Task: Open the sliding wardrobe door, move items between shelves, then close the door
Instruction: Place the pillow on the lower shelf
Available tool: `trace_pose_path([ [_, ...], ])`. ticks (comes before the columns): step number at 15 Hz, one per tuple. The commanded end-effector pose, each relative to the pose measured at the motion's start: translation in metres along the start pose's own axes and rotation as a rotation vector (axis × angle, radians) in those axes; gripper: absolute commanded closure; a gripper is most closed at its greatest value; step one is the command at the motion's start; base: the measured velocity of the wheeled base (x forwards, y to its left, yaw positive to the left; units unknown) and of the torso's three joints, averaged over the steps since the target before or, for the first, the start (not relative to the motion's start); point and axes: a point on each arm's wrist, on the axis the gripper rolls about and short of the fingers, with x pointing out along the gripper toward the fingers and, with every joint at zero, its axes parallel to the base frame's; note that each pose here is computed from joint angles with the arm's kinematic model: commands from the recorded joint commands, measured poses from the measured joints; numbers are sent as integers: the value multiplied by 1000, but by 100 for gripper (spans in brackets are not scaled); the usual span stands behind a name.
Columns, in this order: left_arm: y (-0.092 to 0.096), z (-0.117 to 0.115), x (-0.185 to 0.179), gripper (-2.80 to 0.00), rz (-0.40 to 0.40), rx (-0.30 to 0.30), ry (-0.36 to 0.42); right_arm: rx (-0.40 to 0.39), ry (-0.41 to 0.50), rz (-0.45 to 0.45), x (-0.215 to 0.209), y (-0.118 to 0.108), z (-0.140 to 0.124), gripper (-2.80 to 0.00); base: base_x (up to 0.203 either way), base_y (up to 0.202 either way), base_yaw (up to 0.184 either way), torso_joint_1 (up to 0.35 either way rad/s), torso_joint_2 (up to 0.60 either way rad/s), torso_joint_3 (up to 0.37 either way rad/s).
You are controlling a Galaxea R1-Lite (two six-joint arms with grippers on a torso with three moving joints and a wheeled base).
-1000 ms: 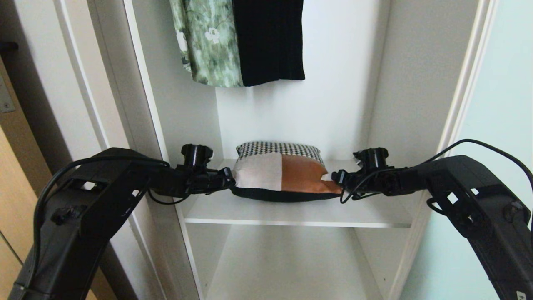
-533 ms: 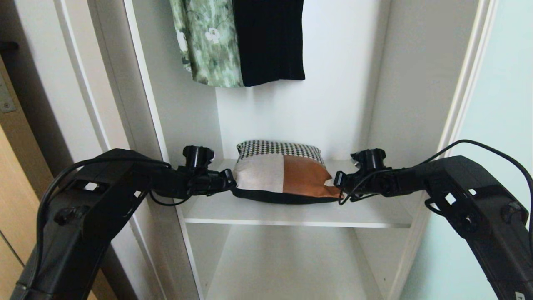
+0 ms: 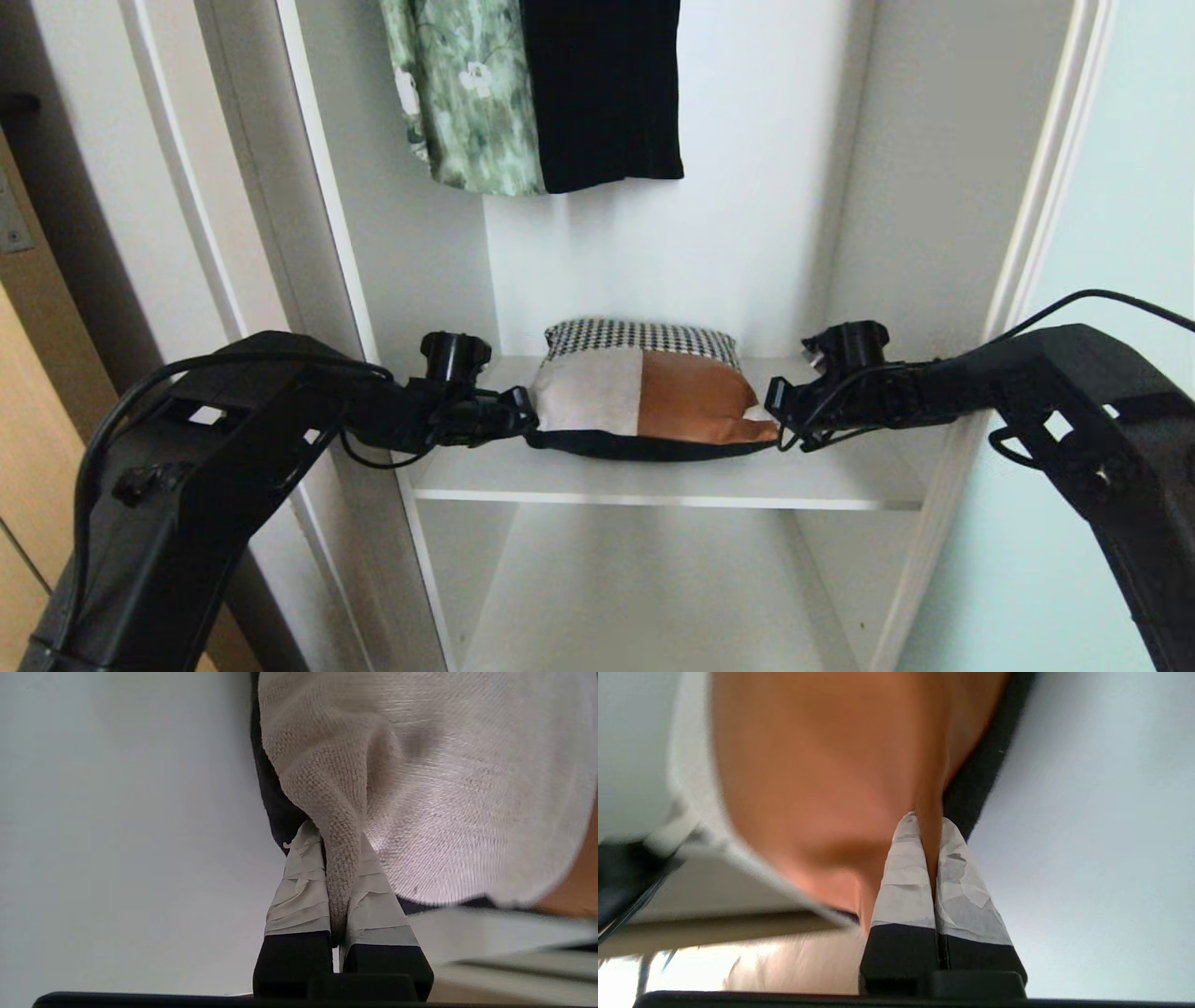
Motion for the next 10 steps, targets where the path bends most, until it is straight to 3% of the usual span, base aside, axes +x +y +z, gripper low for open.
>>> trace_pose_path([
  [1,-19,1,-12,0,53,9,-71,-15,-5,36,-38,29,3,0,0,0,0,0,0,0],
  [5,-54,9,-56,0,110,31,-160,-58,-15,82,-100,78,-11,0,0,0,0,0,0,0],
  [10,-103,23,-173,0,22,56,-269,-143,-57,180,-194,144,-45,0,0,0,0,0,0,0],
])
